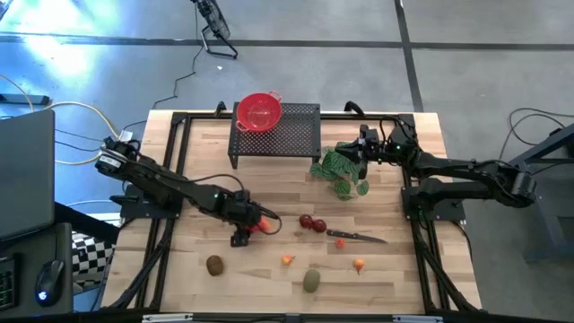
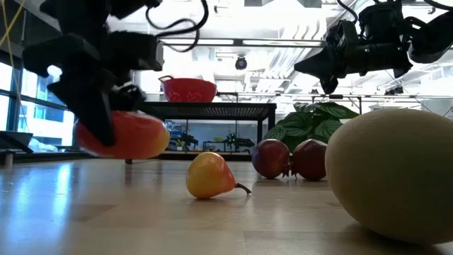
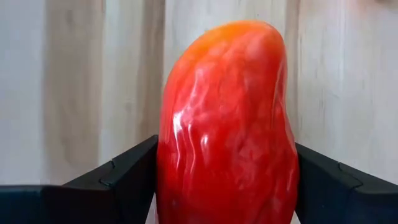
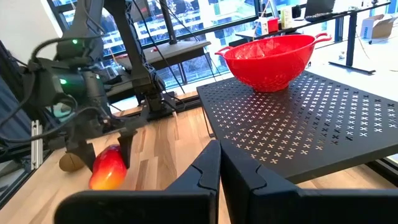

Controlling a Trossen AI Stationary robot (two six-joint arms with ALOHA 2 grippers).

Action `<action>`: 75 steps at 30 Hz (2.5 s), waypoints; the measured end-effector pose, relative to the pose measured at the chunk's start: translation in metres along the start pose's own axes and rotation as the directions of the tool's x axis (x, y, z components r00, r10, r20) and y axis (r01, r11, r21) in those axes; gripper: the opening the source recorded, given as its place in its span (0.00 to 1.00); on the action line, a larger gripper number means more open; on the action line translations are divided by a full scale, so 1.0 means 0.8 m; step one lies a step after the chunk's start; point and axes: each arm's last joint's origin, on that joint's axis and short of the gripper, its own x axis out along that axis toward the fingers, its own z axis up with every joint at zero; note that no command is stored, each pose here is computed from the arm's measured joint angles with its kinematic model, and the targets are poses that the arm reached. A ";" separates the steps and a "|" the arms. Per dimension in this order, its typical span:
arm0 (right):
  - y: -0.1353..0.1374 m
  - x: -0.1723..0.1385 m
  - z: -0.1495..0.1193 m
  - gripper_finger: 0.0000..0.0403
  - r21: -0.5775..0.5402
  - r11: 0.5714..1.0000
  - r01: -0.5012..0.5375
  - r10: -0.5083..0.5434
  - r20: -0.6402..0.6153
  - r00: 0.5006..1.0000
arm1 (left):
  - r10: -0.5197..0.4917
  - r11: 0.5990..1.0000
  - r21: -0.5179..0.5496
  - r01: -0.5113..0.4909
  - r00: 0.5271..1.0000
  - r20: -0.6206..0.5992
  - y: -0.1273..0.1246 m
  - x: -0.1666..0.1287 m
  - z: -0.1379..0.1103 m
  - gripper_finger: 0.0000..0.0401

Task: Pick & Place Fruit
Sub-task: Put the red mango in the red strainer bowl on the shelf

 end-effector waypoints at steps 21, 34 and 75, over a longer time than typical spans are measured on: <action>0.000 0.000 0.000 0.01 0.000 1.000 -0.003 0.003 -0.001 1.000 | 0.102 0.986 -0.145 -0.076 0.978 0.184 0.060 -0.104 0.117 0.73; 0.000 0.000 0.000 0.01 0.000 1.000 -0.003 0.003 -0.002 1.000 | 0.322 0.936 -0.280 -0.216 0.848 0.422 0.157 -0.231 0.178 0.73; 0.000 0.000 -0.001 0.01 -0.018 1.000 0.000 0.000 -0.005 1.000 | 0.616 0.626 -0.589 -0.511 0.787 -0.027 0.325 -0.198 0.143 0.73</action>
